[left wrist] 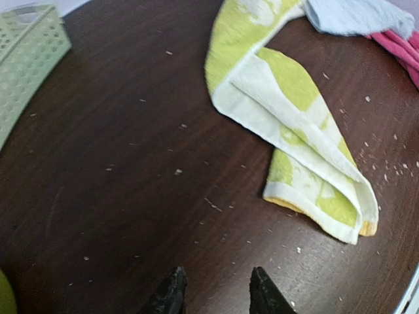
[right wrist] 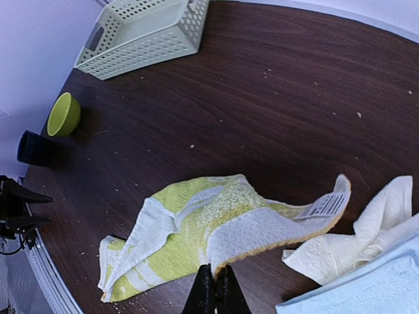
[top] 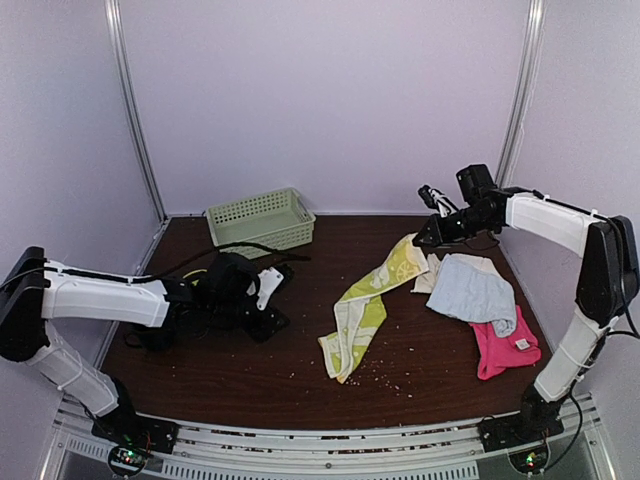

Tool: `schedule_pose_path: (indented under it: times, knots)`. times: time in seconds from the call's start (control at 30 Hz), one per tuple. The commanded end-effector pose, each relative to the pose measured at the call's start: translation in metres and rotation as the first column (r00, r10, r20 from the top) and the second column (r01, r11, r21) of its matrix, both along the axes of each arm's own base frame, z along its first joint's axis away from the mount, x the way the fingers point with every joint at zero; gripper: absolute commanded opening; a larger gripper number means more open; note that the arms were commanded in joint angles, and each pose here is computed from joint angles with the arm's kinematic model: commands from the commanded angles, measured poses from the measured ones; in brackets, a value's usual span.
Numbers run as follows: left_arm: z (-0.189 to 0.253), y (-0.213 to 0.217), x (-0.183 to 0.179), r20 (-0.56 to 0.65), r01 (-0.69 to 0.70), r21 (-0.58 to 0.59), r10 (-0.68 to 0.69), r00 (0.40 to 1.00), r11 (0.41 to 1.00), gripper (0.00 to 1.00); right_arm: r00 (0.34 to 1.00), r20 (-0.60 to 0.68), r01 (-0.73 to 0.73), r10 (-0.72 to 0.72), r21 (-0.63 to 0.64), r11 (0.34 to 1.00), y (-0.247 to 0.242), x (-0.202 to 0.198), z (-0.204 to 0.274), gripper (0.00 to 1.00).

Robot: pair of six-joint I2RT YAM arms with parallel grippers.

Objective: Roll the towels
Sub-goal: Adjust the towel at the center of the board.

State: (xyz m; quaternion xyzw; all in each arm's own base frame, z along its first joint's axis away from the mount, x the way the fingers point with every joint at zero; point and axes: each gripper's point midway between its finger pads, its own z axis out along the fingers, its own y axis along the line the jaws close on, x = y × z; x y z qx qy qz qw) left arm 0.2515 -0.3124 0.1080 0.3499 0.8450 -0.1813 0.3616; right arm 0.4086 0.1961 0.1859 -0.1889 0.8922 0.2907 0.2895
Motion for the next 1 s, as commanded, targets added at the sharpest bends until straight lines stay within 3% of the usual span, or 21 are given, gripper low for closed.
schedule_pose_path:
  times: [0.0, 0.17, 0.37, 0.67, 0.97]
  knots:
    - [-0.003, -0.043, -0.035, -0.056, 0.263, -0.024, -0.264, 0.963, 0.964, 0.35, 0.996, 0.000, 0.084, -0.084, -0.046, 0.995, -0.029, 0.012, -0.015, 0.00]
    - [-0.011, -0.081, -0.075, -0.048, 0.464, 0.010, -0.464, 0.885, 0.886, 0.25, 0.993, -0.009, 0.114, -0.114, -0.041, 0.993, -0.042, 0.014, -0.023, 0.00]
    - [-0.033, -0.111, -0.104, -0.050, 0.593, 0.138, -0.593, 0.804, 0.793, 0.35, 0.995, -0.033, 0.098, -0.098, -0.019, 0.995, -0.037, 0.014, -0.029, 0.00]
    - [-0.070, -0.102, -0.089, -0.062, 0.585, 0.365, -0.608, 0.791, 0.724, 0.35, 0.996, -0.027, 0.089, -0.089, -0.022, 0.996, -0.038, 0.010, -0.026, 0.00]
    - [-0.077, -0.109, -0.085, -0.049, 0.591, 0.401, -0.628, 0.777, 0.700, 0.33, 0.996, -0.026, 0.087, -0.087, -0.022, 0.996, -0.038, 0.010, -0.027, 0.00]
